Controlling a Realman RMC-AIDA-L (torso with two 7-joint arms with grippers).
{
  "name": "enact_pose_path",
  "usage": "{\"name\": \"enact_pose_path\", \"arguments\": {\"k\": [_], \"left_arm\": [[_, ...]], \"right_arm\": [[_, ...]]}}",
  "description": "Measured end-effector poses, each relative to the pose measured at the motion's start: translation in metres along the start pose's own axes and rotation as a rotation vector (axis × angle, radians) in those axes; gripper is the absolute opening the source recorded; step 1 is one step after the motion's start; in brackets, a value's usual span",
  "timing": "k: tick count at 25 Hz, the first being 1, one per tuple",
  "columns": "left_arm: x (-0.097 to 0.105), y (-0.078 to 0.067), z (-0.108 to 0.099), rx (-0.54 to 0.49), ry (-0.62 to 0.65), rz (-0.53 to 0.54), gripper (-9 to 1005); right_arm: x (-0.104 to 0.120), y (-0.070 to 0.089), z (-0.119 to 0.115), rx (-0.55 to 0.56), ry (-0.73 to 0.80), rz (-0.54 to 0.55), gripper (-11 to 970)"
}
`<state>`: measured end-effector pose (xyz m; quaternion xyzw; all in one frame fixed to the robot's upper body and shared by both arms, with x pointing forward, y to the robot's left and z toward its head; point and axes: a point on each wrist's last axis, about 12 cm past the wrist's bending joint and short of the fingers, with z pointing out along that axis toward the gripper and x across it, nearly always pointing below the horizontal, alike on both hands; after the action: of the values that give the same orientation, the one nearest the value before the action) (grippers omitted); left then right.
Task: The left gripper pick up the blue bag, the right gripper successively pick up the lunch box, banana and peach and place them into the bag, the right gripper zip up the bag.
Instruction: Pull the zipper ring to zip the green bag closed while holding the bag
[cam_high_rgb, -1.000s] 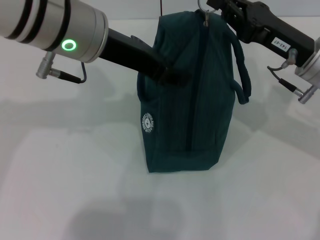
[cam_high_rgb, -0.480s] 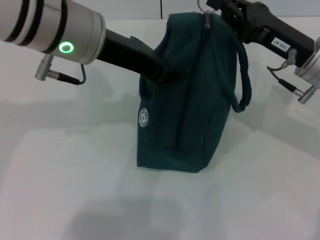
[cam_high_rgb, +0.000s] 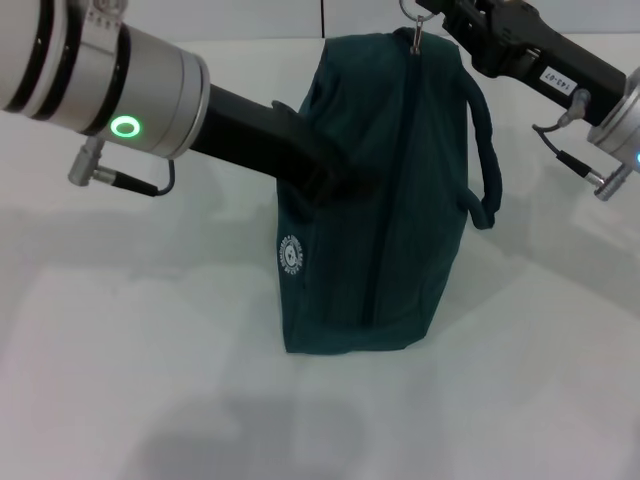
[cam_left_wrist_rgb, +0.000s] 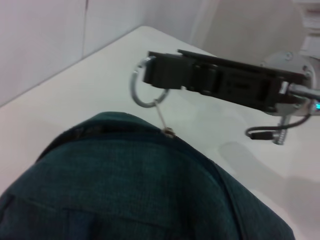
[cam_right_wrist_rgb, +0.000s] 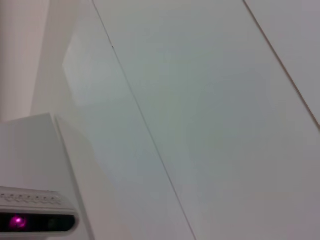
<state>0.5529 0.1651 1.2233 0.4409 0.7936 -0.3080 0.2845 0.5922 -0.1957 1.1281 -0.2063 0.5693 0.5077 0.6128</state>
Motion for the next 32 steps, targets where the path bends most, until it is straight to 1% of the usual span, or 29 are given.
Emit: {"name": "enact_pose_path", "arguments": {"k": [9, 13, 16, 21, 25, 27, 32], "left_arm": [[0.010, -0.004, -0.003, 0.074, -0.016, 0.022, 102], [0.020, 0.001, -0.014, 0.105, -0.056, -0.009, 102], [0.028, 0.004, -0.021, 0.106, -0.084, -0.030, 101], [0.040, 0.010, -0.028, 0.081, -0.102, -0.067, 100], [0.051, 0.022, -0.033, 0.030, -0.109, -0.124, 100], [0.057, 0.030, -0.037, -0.014, -0.114, -0.158, 100], [0.064, 0.047, -0.039, -0.114, -0.117, -0.204, 99]], "right_arm": [[0.002, -0.006, 0.002, 0.051, 0.025, -0.003, 6], [0.002, -0.008, 0.003, 0.062, 0.031, -0.012, 5], [0.002, -0.009, 0.003, 0.074, 0.031, -0.015, 5], [0.002, -0.012, 0.003, 0.093, 0.035, -0.017, 5], [0.003, -0.012, -0.001, 0.097, 0.031, -0.014, 5], [0.003, -0.010, -0.003, 0.088, 0.023, -0.009, 6], [0.004, -0.004, -0.012, 0.060, -0.003, 0.043, 6]]}}
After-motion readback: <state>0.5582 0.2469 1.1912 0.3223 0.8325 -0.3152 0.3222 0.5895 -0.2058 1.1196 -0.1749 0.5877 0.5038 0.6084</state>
